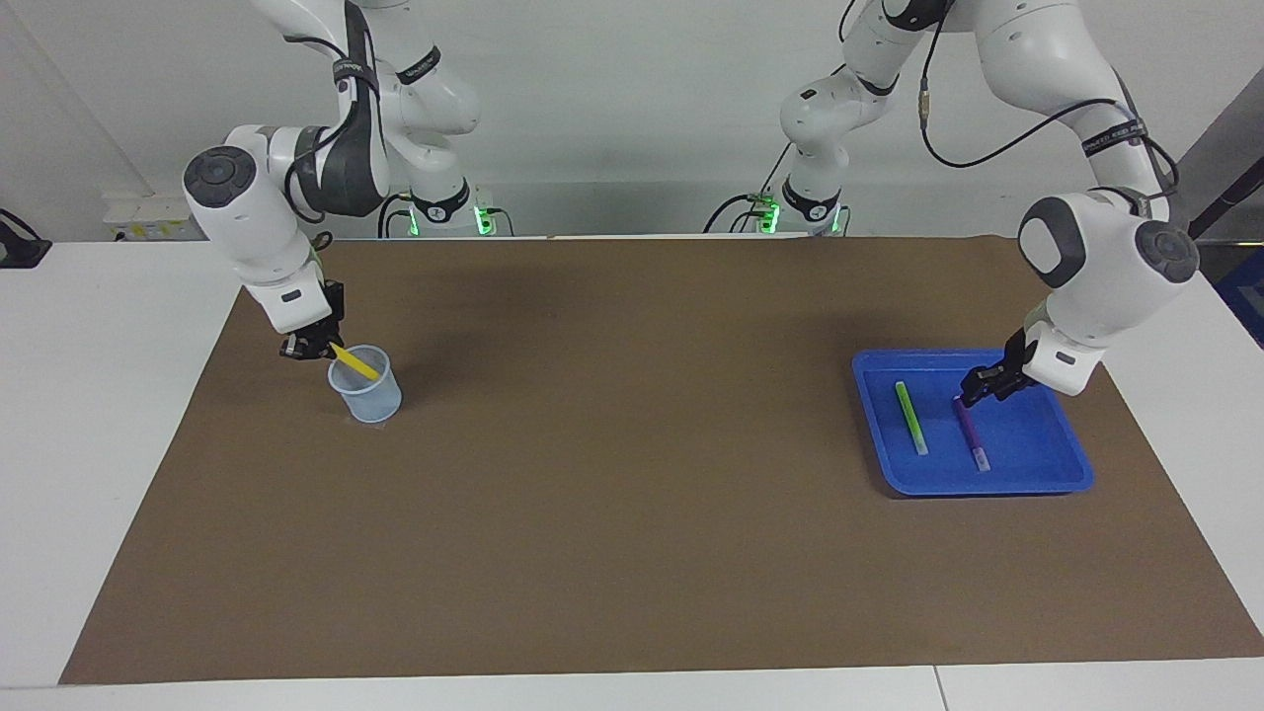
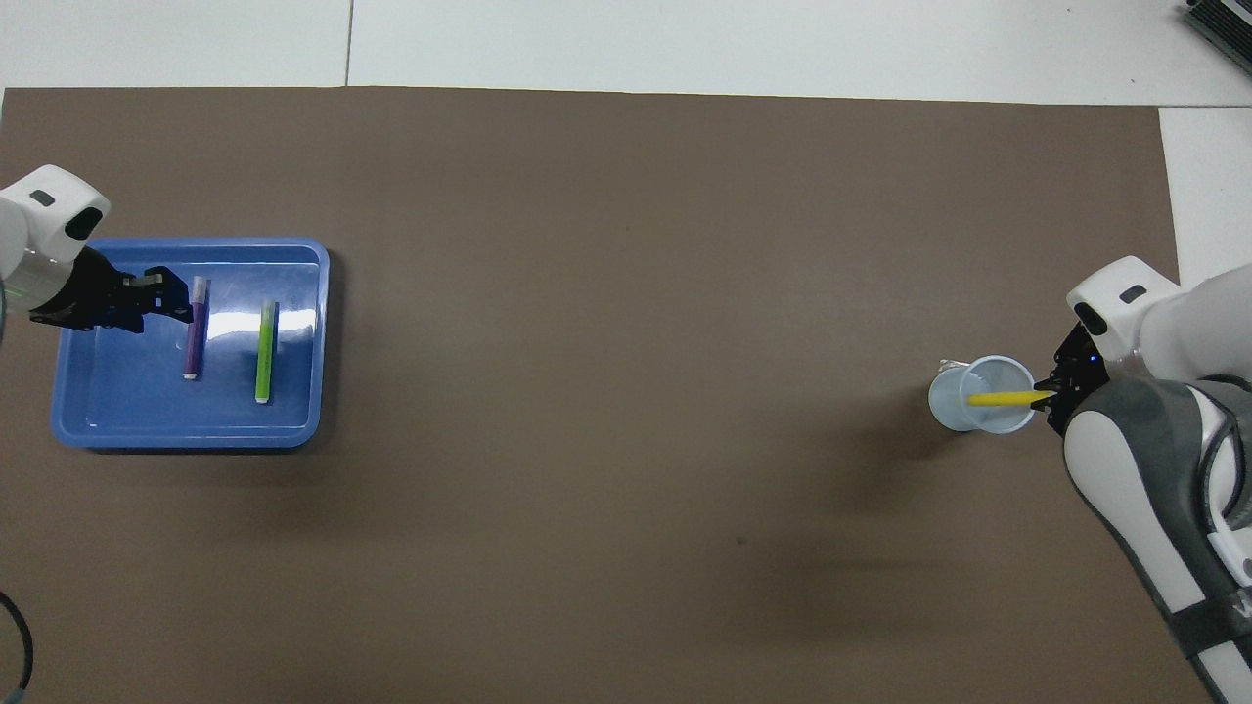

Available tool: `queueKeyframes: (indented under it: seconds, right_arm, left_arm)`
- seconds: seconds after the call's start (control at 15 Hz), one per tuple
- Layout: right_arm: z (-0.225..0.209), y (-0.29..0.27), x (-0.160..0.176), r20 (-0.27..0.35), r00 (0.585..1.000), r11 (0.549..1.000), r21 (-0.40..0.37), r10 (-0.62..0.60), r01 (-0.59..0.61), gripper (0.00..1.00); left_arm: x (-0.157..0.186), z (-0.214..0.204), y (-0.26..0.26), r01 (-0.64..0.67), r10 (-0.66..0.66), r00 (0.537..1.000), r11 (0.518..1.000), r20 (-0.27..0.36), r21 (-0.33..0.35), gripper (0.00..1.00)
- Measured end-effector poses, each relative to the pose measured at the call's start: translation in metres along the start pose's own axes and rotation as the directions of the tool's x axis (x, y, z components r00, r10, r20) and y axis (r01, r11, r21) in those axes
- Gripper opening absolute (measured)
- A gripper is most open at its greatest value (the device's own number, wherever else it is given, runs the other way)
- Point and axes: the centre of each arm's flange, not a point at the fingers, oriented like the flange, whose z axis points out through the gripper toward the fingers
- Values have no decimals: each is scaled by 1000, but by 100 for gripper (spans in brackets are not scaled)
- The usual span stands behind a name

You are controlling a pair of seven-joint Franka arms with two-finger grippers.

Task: Right arm passes pens to left for tray arrangement
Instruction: 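Release the purple pen in the tray while the right gripper grasps the yellow pen, then lift the yellow pen toward the left gripper while the left gripper approaches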

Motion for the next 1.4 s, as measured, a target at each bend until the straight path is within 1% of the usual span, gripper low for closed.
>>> queueKeyframes:
  seconds: [0.07,0.13,0.27,0.33,0.53,0.67,0.73,0.87,1.07,1.13,1.27,1.4]
  right_arm:
    - [-6,0,5,2,1000,1000,3,-4,4,17]
    - [-11,-1,9,4,1000,1000,4,-6,6,17]
    - [-24,0,12,7,1000,1000,10,-10,10,17]
    - [-34,0,11,10,1000,1000,15,-9,9,17]
    - [-74,1,10,14,1000,1000,23,-4,4,17]
    - [-93,-1,13,11,1000,1000,28,-1,0,17]
    - [-98,-3,17,-3,1000,999,36,15,-15,17]
    - [-103,-10,34,-73,994,995,71,77,-72,17]
    - [-107,-20,66,-185,955,967,151,233,-207,17]
    - [-109,-25,82,-212,935,951,186,284,-247,17]
    - [-114,-37,114,-247,899,921,244,361,-303,17]
    - [-118,-45,140,-278,867,900,274,413,-340,17]
  left_arm:
    - [-3,-18,4,4,-4,1000,1000,1,-5,66]
    - [-6,-33,10,10,-10,1000,1000,5,-6,75]
    - [-12,-60,30,68,-67,997,998,22,-9,98]
    - [-15,-70,42,113,-112,993,993,35,-25,100]
    - [-22,-88,69,265,-253,962,957,102,-122,100]
    - [-27,-99,77,357,-332,931,915,153,-188,100]
    - [-30,-106,81,408,-376,909,889,178,-209,100]
    - [-38,-122,89,520,-477,852,822,217,-233,100]
    - [-49,-145,99,635,-573,772,724,277,-270,100]
    - [-52,-150,103,676,-606,736,685,302,-274,100]
    - [-56,-158,109,750,-658,660,602,364,-273,100]
    - [-58,-162,120,809,-692,587,525,421,-264,100]
